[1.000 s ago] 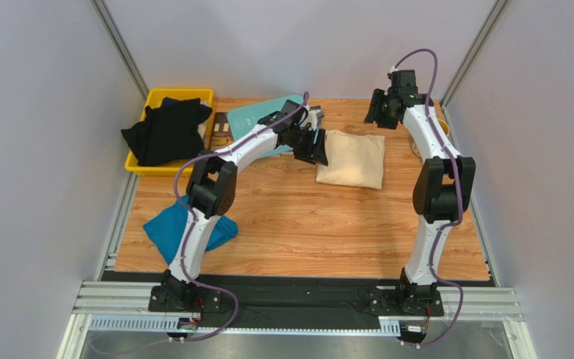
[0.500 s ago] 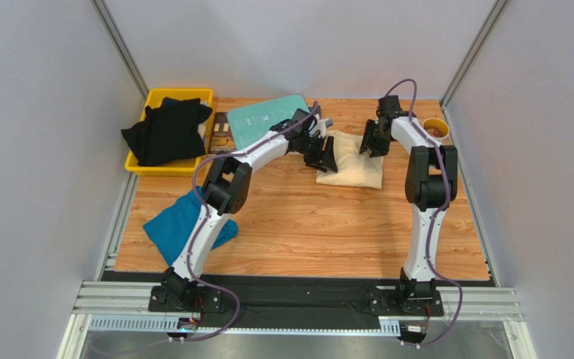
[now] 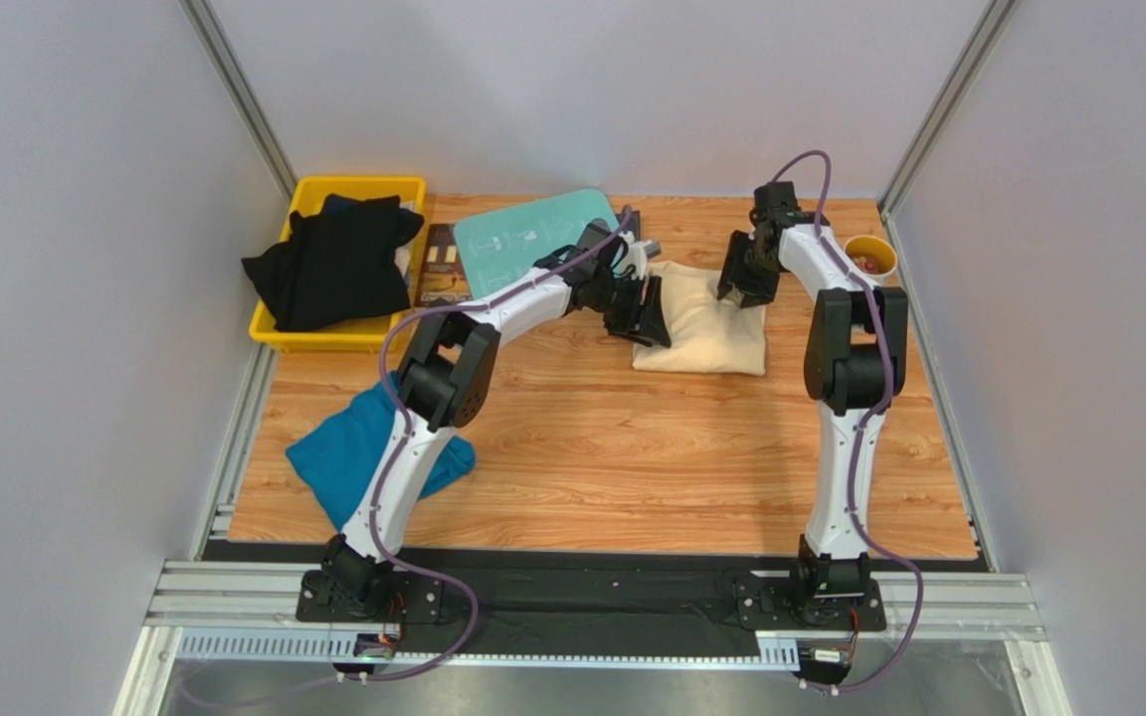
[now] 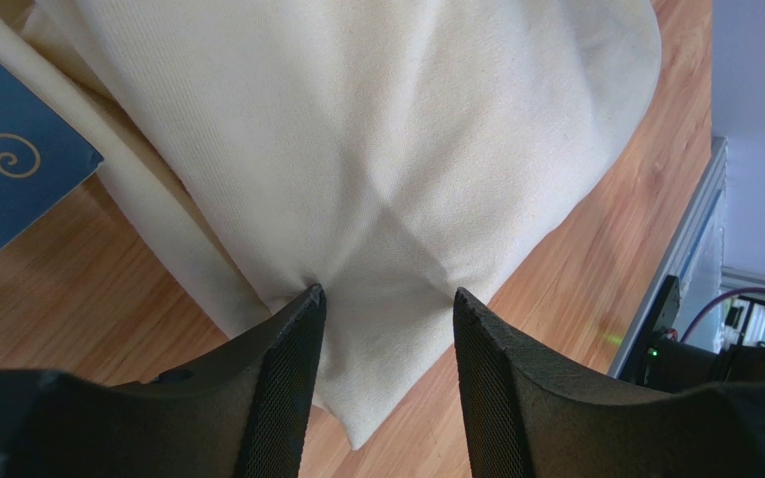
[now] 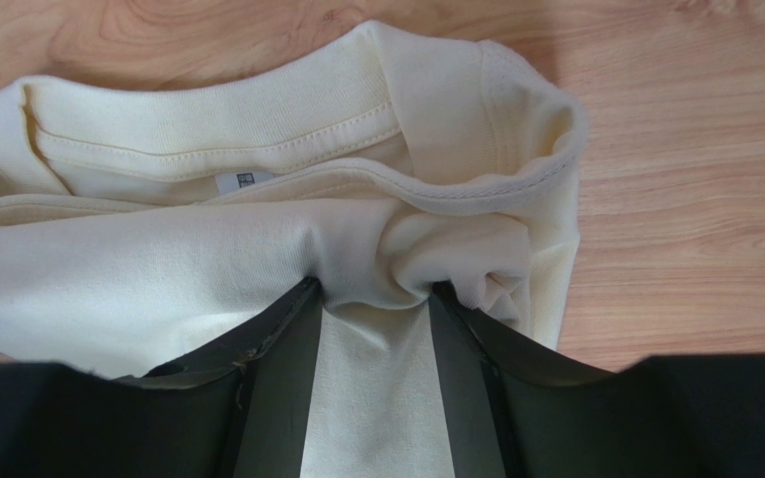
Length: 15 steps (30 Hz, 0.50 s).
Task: Fold and stack the t-shirts
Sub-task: Smooth out wrinkles on the folded tshirt
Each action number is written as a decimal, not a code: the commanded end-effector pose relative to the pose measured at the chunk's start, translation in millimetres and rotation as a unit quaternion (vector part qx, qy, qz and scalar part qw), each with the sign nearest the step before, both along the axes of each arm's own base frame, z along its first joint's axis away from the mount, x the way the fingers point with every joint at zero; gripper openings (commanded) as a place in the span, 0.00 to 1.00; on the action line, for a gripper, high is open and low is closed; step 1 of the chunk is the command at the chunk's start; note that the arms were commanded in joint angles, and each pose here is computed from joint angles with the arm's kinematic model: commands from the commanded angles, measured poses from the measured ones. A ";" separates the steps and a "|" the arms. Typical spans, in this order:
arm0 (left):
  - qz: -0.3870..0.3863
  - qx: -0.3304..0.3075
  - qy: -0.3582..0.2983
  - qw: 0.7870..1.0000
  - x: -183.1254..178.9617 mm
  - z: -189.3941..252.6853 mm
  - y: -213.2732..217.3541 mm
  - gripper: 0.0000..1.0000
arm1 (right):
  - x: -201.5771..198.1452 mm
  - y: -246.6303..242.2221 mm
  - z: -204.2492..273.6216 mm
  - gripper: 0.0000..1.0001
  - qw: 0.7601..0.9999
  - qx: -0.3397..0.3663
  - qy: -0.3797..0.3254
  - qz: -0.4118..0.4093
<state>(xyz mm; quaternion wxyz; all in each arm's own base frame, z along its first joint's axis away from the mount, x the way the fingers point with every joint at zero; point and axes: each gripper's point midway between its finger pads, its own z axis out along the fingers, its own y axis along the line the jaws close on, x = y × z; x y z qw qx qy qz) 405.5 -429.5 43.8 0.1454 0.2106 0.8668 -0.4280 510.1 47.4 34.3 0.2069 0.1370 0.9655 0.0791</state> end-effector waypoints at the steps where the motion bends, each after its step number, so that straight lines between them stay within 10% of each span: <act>1: 0.002 0.053 0.031 0.998 -21.9 -16.3 19.2 0.58 | 13.9 -23.9 -6.7 0.52 0.999 -0.031 -0.010 -0.027; 15: -0.019 0.096 0.046 0.994 -60.0 -29.5 38.1 0.57 | 26.9 -54.0 8.5 0.52 0.995 -0.040 -0.034 -0.086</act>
